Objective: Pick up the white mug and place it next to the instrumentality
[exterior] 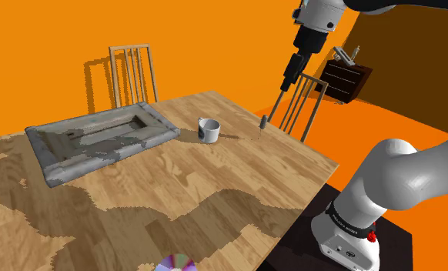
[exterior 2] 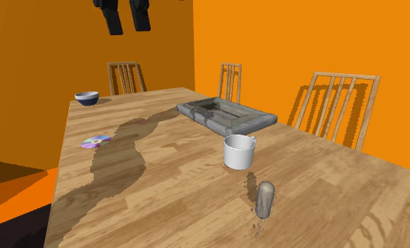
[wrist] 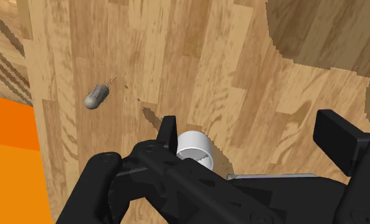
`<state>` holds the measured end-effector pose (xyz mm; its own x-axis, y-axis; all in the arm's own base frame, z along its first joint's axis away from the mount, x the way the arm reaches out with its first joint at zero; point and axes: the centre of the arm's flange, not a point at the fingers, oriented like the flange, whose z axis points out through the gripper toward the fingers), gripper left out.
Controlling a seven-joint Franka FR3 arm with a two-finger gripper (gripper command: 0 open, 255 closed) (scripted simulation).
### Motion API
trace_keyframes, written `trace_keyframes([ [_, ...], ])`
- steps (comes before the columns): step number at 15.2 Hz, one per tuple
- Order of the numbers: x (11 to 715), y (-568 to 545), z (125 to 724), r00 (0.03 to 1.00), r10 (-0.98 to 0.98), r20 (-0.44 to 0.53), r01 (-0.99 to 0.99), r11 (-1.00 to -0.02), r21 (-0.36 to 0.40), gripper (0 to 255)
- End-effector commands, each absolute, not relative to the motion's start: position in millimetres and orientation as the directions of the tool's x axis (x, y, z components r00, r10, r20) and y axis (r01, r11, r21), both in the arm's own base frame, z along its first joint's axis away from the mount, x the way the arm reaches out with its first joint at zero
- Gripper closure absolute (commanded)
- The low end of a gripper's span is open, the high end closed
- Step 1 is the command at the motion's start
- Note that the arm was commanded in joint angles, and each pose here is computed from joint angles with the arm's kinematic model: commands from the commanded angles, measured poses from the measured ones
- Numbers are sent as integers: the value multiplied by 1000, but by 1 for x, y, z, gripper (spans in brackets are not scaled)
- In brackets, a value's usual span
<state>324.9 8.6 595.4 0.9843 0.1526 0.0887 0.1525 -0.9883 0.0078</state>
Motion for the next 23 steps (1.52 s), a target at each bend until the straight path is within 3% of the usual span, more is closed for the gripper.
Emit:
trace_keyframes([
  [1,325,9,595,984,153,89,153,-988,8,0],
  [23,538,43,392,986,165,32,163,-986,39,0],
])
